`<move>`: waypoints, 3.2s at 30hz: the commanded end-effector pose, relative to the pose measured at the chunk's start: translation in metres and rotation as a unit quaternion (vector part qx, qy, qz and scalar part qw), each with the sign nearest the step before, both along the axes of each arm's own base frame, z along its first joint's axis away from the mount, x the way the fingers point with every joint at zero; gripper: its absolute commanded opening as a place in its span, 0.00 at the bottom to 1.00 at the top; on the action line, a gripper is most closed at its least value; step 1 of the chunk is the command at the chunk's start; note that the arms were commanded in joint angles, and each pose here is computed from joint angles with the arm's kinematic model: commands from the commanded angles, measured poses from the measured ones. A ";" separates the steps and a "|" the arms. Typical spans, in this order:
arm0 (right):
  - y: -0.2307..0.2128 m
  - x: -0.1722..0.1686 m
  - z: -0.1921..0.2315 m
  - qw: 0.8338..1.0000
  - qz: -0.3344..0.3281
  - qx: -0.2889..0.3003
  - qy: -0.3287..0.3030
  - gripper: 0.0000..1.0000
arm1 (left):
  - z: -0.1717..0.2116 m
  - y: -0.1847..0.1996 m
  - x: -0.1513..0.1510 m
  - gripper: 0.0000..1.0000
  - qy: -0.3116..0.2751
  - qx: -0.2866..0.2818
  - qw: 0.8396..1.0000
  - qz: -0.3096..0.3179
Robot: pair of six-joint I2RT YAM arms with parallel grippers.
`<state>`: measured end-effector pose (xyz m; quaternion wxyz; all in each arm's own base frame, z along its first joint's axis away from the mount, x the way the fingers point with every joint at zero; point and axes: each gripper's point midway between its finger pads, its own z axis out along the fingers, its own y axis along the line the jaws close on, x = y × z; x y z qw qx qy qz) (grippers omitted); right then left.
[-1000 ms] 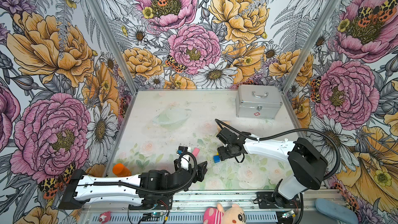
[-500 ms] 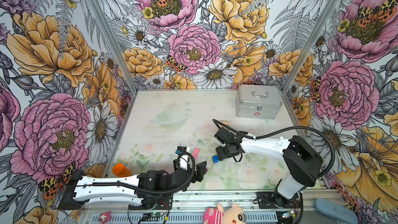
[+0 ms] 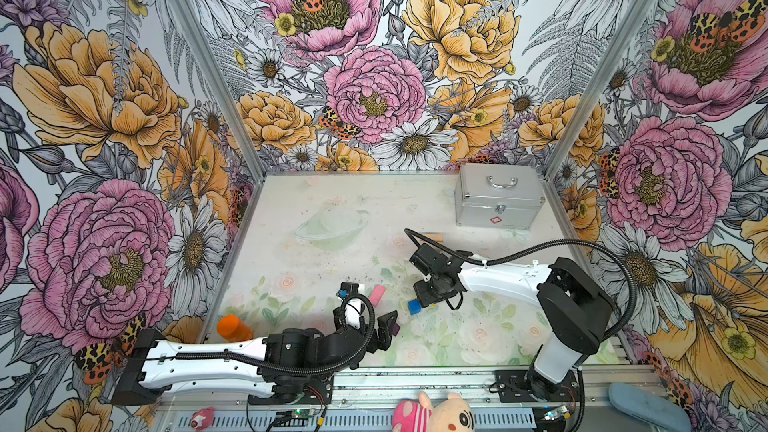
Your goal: Build the wood block tower
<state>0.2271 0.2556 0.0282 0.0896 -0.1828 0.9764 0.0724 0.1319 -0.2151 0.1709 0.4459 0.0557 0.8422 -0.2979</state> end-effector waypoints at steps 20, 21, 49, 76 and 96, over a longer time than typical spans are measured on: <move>0.008 -0.011 0.013 0.999 -0.023 0.023 -0.003 0.57 | -0.005 0.009 0.004 0.98 -0.011 0.012 1.000 0.009; 0.008 -0.011 0.014 0.999 -0.023 0.024 -0.003 0.57 | -0.005 0.009 0.004 0.98 -0.011 0.012 1.000 0.008; 0.009 0.004 0.003 0.999 -0.015 -0.025 -0.013 0.32 | 0.002 0.016 0.007 0.98 -0.018 0.004 1.000 0.011; 0.009 0.013 0.020 0.998 -0.030 -0.041 -0.022 0.29 | 0.012 0.021 0.019 0.99 -0.023 0.013 1.000 0.007; -0.012 0.085 0.118 0.982 -0.156 0.012 -0.105 0.29 | 0.054 0.019 0.050 0.99 -0.051 0.017 0.999 0.004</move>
